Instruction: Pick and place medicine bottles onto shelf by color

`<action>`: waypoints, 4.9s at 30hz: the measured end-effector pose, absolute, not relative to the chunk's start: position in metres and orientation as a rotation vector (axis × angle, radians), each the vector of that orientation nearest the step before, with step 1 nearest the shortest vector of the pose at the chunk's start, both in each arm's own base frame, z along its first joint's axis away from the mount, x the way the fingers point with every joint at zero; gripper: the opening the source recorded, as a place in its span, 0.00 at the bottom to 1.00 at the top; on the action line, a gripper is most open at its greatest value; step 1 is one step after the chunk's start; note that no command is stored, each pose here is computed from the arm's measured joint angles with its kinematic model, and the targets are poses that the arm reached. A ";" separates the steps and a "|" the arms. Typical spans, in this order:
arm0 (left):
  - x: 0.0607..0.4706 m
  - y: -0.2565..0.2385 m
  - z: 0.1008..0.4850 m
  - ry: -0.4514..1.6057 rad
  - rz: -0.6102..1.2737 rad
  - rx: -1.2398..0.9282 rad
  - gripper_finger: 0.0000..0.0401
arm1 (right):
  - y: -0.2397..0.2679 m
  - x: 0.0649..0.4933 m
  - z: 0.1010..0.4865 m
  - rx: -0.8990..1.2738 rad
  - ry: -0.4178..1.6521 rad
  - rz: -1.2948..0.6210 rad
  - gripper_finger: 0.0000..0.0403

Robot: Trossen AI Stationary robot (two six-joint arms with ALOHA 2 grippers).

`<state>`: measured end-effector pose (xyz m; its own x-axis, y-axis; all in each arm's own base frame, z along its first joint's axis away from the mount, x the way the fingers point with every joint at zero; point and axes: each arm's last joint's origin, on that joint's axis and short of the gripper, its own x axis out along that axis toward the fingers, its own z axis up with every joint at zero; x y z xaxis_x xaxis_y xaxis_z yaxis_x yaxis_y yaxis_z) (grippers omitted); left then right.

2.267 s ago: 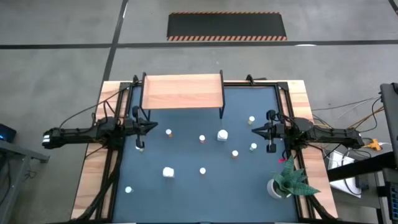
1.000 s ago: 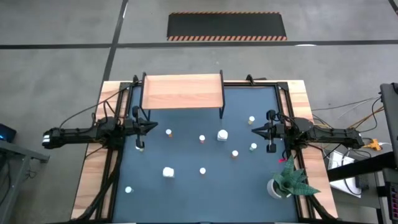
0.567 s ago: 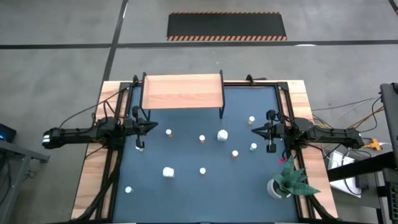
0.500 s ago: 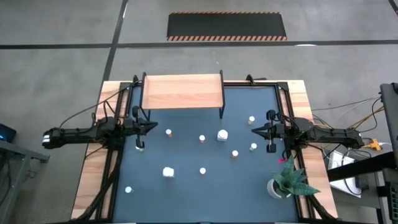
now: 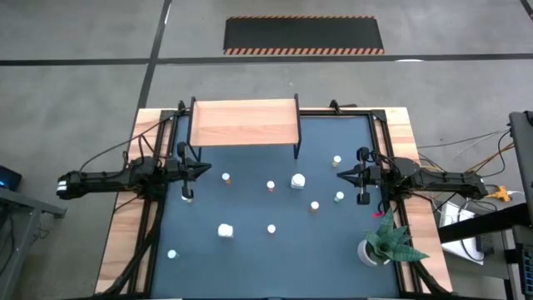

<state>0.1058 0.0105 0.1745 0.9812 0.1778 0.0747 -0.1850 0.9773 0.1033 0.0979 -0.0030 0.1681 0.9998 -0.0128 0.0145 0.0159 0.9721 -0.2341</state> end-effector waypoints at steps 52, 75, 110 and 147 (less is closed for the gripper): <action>0.084 0.008 0.231 -0.724 0.089 -0.146 0.00 | -0.003 0.098 0.172 -0.174 -0.058 -0.018 0.02; 0.130 0.011 0.309 -0.668 0.096 -0.152 0.00 | -0.005 0.096 0.185 -0.245 -0.185 -0.100 0.02; 0.333 -0.019 0.318 0.557 0.158 -0.064 0.00 | -0.004 0.088 0.210 -0.365 -0.452 -0.144 0.02; 0.376 -0.009 0.198 0.931 0.258 0.034 0.60 | -0.004 0.090 0.205 -0.365 -0.389 -0.140 0.02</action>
